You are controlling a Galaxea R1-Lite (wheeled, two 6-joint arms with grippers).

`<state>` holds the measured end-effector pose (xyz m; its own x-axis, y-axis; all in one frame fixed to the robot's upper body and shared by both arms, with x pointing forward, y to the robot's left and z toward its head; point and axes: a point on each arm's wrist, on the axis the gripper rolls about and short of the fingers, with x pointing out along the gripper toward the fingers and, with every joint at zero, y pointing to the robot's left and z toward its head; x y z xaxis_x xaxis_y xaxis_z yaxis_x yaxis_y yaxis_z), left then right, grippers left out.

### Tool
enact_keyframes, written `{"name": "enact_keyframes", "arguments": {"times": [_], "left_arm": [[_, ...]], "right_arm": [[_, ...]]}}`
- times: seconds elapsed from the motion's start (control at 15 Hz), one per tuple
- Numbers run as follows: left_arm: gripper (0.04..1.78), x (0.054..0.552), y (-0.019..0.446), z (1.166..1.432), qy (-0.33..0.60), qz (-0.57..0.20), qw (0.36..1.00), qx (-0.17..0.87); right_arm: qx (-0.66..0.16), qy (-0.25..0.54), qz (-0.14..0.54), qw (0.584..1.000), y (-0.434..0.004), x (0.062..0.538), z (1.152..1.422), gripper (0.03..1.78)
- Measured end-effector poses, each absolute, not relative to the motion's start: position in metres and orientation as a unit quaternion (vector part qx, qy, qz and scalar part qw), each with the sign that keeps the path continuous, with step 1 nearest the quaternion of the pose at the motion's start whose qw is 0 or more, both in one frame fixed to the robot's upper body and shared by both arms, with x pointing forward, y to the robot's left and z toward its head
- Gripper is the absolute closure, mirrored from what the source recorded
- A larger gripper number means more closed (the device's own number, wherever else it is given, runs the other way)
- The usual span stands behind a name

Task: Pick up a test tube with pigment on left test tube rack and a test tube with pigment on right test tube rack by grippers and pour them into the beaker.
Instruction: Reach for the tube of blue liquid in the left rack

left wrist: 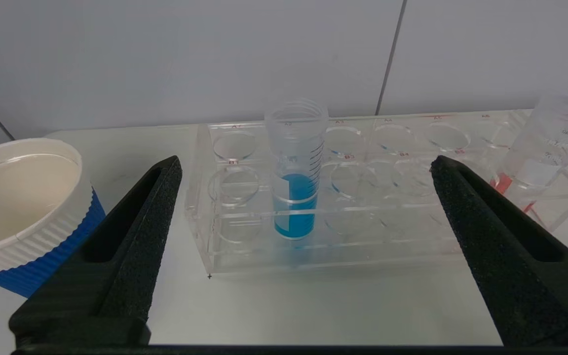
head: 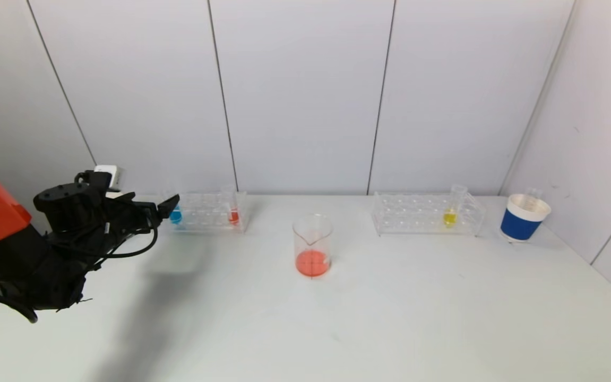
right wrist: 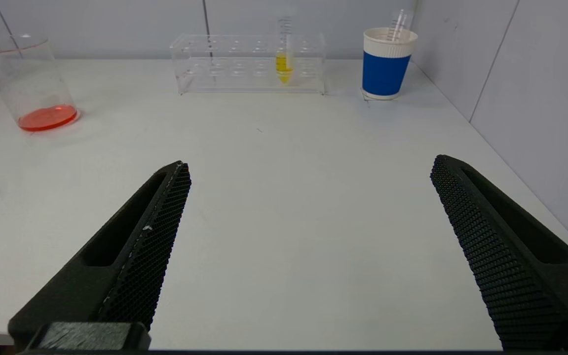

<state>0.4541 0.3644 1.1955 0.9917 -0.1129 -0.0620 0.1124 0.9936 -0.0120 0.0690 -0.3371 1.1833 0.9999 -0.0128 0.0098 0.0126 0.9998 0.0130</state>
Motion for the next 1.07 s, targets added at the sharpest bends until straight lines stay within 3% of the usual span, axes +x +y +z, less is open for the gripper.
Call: {"name": "enact_keyframes", "arguments": {"times": [1.07], "left_arm": [[0.06, 0.476, 0.380, 1.172, 0.030, -0.090, 0.995, -0.009]], "right_arm": [[0.006, -0.005, -0.006, 1.000, -0.337, 0.069, 1.183, 0.04]]}}
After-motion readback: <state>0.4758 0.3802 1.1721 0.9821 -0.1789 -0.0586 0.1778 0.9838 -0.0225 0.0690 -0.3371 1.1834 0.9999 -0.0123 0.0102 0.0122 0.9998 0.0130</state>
